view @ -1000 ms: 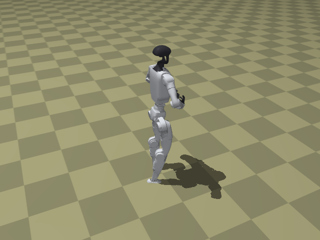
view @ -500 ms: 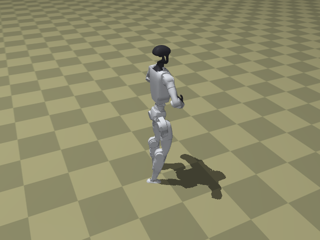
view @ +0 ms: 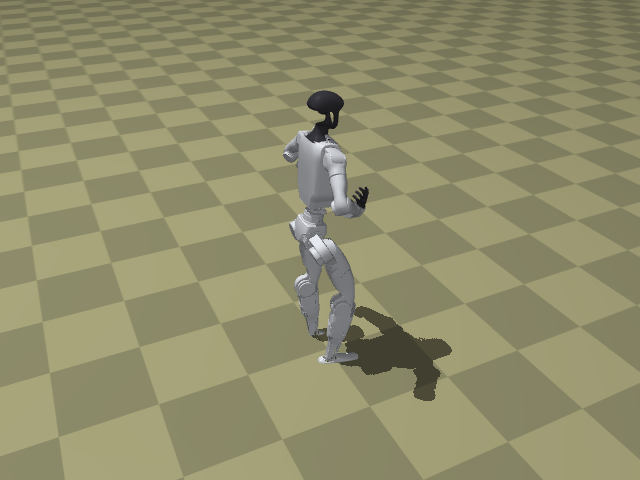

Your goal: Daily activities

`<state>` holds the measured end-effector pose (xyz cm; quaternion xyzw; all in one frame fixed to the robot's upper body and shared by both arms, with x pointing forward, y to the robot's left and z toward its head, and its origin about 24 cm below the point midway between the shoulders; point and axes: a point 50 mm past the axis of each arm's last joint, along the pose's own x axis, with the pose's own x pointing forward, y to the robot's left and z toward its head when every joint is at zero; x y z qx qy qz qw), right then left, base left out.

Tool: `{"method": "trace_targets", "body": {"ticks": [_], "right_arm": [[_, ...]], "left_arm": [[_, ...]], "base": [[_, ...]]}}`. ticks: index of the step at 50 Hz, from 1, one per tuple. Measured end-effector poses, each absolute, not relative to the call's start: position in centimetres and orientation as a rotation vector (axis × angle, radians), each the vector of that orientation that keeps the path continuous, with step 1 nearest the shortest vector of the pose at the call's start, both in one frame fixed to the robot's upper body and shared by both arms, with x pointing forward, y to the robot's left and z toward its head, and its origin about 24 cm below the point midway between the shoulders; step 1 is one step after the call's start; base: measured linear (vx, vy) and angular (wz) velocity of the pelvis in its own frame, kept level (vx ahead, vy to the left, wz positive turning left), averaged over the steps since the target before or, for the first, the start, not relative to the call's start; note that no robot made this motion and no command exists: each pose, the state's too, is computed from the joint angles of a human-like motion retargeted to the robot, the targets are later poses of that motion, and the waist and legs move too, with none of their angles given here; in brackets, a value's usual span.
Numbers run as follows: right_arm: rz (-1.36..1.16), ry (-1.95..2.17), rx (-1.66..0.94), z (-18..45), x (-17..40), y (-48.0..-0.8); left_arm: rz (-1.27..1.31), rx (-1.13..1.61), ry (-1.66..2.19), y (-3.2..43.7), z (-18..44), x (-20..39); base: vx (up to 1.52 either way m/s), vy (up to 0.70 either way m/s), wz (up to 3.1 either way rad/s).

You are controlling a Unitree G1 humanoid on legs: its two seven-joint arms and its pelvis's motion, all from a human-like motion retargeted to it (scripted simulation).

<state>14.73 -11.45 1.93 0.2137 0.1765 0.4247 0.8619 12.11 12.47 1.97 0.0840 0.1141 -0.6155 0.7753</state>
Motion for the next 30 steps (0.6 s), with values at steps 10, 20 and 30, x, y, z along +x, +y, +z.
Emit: {"method": "trace_targets", "body": {"ticks": [10, 20, 30], "right_arm": [[0.827, 0.347, 0.499, 2.2, 14.4, -12.2], [0.877, 0.38, 0.507, 2.4, 14.1, -12.4], [0.876, 0.501, 0.529, 0.7, 13.6, -12.5]], "left_arm": [[-1.216, 0.166, 0.231, 14.0, 2.1, 12.0], [-1.14, 0.101, 0.267, 14.9, 1.9, 12.3], [-1.184, 0.136, 0.311, 13.9, 0.7, 12.4]], "base": [[-0.02, -0.1, -0.1], [-0.03, -0.25, -0.21], [-0.05, -0.23, 0.17]]}}
